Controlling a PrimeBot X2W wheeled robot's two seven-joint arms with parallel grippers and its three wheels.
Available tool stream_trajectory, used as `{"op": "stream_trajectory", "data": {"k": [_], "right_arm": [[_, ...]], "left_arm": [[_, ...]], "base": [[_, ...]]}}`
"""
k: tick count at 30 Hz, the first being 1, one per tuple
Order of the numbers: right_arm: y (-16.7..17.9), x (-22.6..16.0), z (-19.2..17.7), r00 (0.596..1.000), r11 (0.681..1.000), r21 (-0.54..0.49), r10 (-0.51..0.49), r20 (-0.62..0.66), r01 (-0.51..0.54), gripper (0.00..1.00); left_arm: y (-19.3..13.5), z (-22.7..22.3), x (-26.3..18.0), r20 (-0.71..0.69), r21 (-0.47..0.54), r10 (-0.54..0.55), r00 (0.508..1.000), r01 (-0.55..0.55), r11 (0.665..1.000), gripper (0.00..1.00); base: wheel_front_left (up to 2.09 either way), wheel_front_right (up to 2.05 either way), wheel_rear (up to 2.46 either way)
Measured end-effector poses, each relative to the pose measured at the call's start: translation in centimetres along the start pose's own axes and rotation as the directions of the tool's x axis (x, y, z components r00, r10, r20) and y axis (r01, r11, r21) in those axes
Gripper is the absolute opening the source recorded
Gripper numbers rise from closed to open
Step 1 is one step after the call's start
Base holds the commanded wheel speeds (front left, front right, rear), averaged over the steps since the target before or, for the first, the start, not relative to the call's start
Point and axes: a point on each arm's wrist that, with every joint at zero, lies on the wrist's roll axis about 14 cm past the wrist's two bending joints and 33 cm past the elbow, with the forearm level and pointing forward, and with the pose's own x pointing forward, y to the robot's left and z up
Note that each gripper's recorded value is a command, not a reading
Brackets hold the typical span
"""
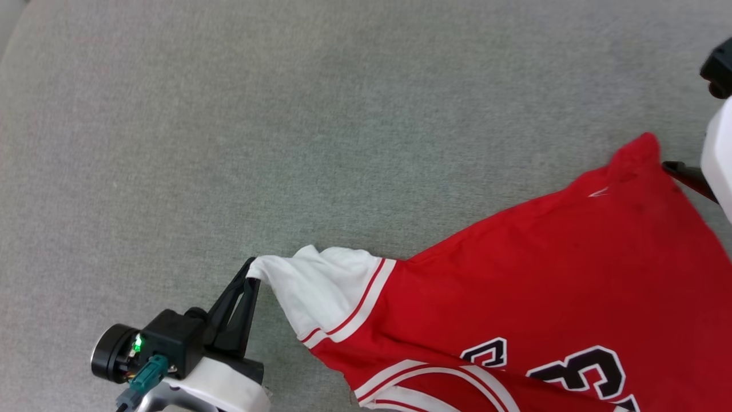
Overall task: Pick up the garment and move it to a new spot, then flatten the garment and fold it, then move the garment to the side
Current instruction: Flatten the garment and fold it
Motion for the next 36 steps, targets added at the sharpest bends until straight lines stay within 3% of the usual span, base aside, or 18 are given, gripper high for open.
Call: {"op": "stream_trajectory", "data": {"k": [8,12,13,14,20,26,36], "right_arm": [[1.5,7.4,-1.0,0.993,0.998,0.007,0.067,-0.093,-0.067,1.00],[2.2,8.5,-1.3,0.990,0.996,0.003,0.091,-0.111,-0.091,1.00],[2.3,8.5,-1.4,0.990,0.996,-0.003,0.091,-0.112,-0.092,0.42],[2.3,8.4,-1.4,0.990,0.996,-0.003,0.091,-0.105,-0.092,0.00],[2.3,6.7,0.3,0.996,0.997,0.019,0.078,0.045,-0.079,0.00],[1.3,1.5,3.0,0.972,1.000,0.008,0.013,0.235,-0.016,0.00],[-0.6,-8.7,6.3,0.840,0.991,0.004,-0.112,0.531,0.130,0.00]], "left_arm": [[0.8,-1.7,1.1,-0.043,-0.008,0.027,0.999,-0.027,1.000,0.00],[1.0,-2.2,1.2,-0.054,-0.009,0.037,0.998,-0.038,0.999,0.00],[1.0,-2.2,1.2,-0.054,-0.008,0.037,0.998,-0.037,0.999,0.00],[0.9,-2.2,1.2,-0.053,-0.007,0.035,0.998,-0.035,0.999,0.00],[0.4,-1.6,0.8,-0.028,-0.008,0.017,0.999,-0.017,1.000,0.00],[0.6,1.1,-0.1,0.053,0.042,0.000,0.999,-0.002,0.999,0.00],[-0.9,9.8,1.1,0.283,0.148,-0.101,0.954,0.061,0.987,0.00]], "base": [[0.00,0.00,0.00],[0.00,0.00,0.00],[0.00,0.00,0.00],[0.00,0.00,0.00],[0.00,0.00,0.00],[0.00,0.00,0.00],[0.00,0.00,0.00]]}}
